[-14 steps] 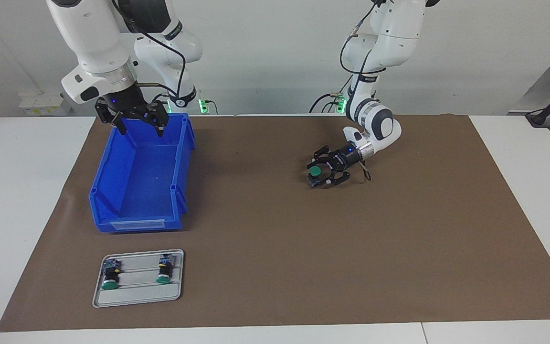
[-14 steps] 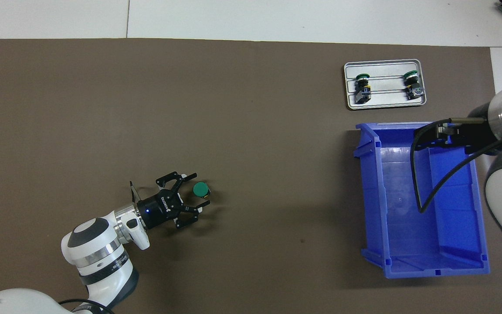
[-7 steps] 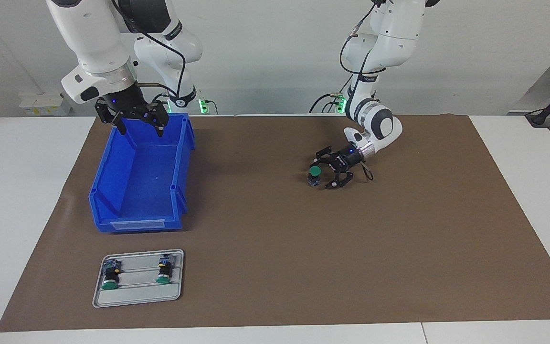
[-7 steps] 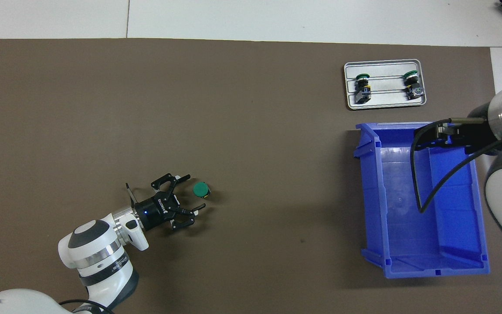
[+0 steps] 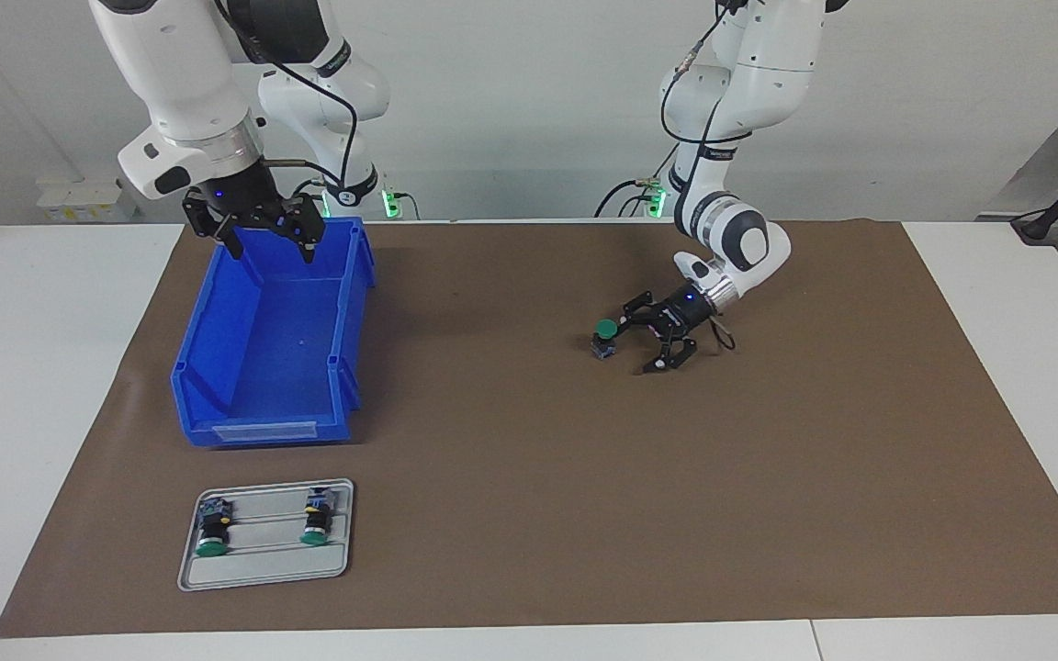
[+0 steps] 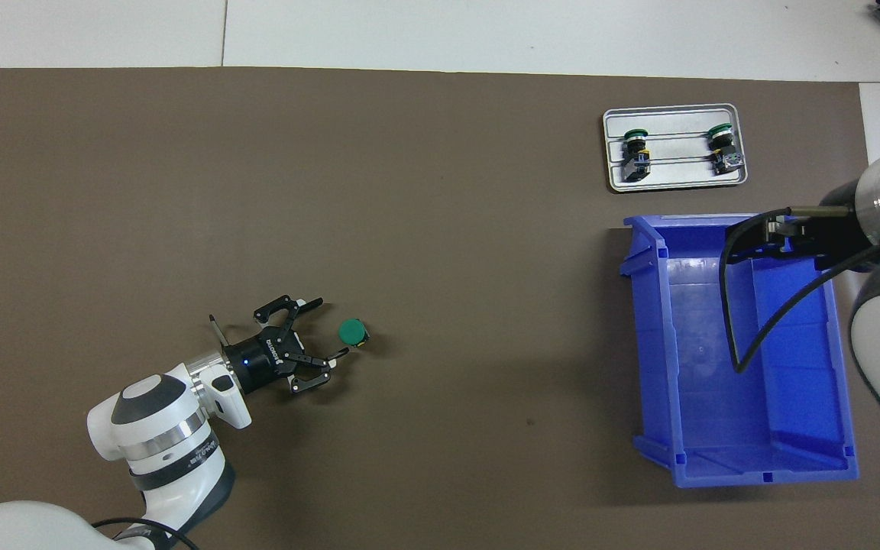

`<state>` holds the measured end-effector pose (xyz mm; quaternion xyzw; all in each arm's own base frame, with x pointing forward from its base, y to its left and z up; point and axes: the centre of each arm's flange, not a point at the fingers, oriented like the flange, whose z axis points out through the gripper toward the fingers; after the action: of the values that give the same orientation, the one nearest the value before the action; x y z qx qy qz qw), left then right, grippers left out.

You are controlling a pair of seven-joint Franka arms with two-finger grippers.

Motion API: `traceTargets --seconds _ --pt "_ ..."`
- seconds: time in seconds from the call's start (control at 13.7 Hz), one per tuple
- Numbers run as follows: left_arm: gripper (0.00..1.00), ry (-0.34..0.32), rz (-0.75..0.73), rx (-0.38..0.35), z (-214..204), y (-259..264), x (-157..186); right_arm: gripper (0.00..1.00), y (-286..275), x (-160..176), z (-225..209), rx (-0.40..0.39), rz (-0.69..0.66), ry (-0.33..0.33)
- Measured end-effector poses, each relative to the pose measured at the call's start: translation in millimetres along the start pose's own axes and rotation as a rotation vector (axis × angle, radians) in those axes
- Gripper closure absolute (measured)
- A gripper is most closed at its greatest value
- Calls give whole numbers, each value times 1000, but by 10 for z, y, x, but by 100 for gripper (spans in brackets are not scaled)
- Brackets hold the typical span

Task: Place and press button with both arms

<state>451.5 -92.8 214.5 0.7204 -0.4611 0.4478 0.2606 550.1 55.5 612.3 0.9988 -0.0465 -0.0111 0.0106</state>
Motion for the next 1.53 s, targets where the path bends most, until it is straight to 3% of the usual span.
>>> traceTargets --seconds 0.36,0.73,1.02,1.31,1.53 --pt "4 -56 -102 34 -460 -880 337 0 0 0 0 0 0 0" --pt "5 -53 -321 61 -648 -1521 1177 0 0 0 0 0 0 0" --pt "5 -94 -453 -10 -717 -1741 1842 0 0 0 0 0 0 0" --pt "5 -241 -500 -85 -883 -1844 2380 0 0 0 0 0 0 0" --pt "4 -405 -497 -120 -1006 -1823 2760 0 1 0 0 0 0 0"
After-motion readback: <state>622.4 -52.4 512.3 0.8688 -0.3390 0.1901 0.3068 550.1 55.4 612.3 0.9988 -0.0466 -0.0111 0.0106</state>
